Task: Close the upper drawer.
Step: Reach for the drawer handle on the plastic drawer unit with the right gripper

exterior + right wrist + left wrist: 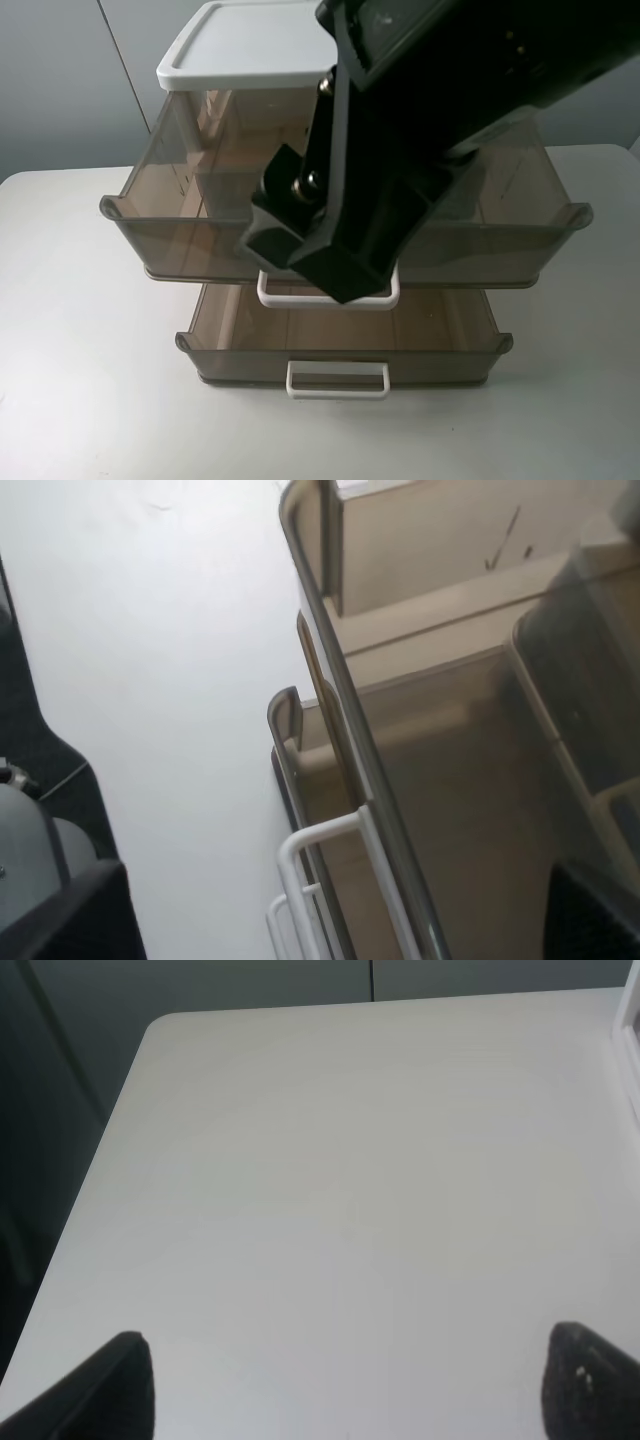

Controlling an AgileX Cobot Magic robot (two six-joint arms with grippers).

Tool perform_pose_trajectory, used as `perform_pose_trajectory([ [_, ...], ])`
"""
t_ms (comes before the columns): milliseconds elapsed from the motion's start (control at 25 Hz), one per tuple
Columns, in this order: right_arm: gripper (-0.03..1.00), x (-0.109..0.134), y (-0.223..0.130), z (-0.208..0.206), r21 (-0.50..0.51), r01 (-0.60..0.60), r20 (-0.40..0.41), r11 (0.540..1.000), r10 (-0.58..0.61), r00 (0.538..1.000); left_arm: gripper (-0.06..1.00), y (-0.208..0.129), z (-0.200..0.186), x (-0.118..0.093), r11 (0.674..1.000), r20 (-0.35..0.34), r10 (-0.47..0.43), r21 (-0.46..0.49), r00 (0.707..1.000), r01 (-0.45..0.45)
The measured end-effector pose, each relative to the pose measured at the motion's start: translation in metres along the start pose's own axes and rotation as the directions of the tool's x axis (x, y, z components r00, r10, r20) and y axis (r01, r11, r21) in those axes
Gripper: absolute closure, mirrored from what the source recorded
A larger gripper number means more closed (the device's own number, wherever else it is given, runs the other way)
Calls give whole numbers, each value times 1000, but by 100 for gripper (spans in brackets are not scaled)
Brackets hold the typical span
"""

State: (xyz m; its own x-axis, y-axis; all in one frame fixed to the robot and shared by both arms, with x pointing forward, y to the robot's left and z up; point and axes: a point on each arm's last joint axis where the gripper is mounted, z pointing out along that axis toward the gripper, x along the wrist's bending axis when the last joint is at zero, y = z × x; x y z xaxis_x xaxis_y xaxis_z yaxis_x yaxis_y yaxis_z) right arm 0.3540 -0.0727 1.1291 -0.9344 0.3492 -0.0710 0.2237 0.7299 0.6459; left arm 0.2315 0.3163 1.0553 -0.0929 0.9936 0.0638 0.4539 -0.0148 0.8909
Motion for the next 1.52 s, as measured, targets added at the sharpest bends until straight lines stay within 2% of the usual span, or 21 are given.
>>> perform_pose_trajectory([
  [520,35,29,2,-1,17,177,-74,984,-176,982,20,0,0,0,1000,0,0,0,1000,0],
  [1080,35,51,0,18,74,202,-301,977,-171,938,20,0,0,0,1000,0,0,0,1000,0],
  [1520,35,51,-7,52,212,238,-306,948,-167,937,20,0,0,0,1000,0,0,0,1000,0],
])
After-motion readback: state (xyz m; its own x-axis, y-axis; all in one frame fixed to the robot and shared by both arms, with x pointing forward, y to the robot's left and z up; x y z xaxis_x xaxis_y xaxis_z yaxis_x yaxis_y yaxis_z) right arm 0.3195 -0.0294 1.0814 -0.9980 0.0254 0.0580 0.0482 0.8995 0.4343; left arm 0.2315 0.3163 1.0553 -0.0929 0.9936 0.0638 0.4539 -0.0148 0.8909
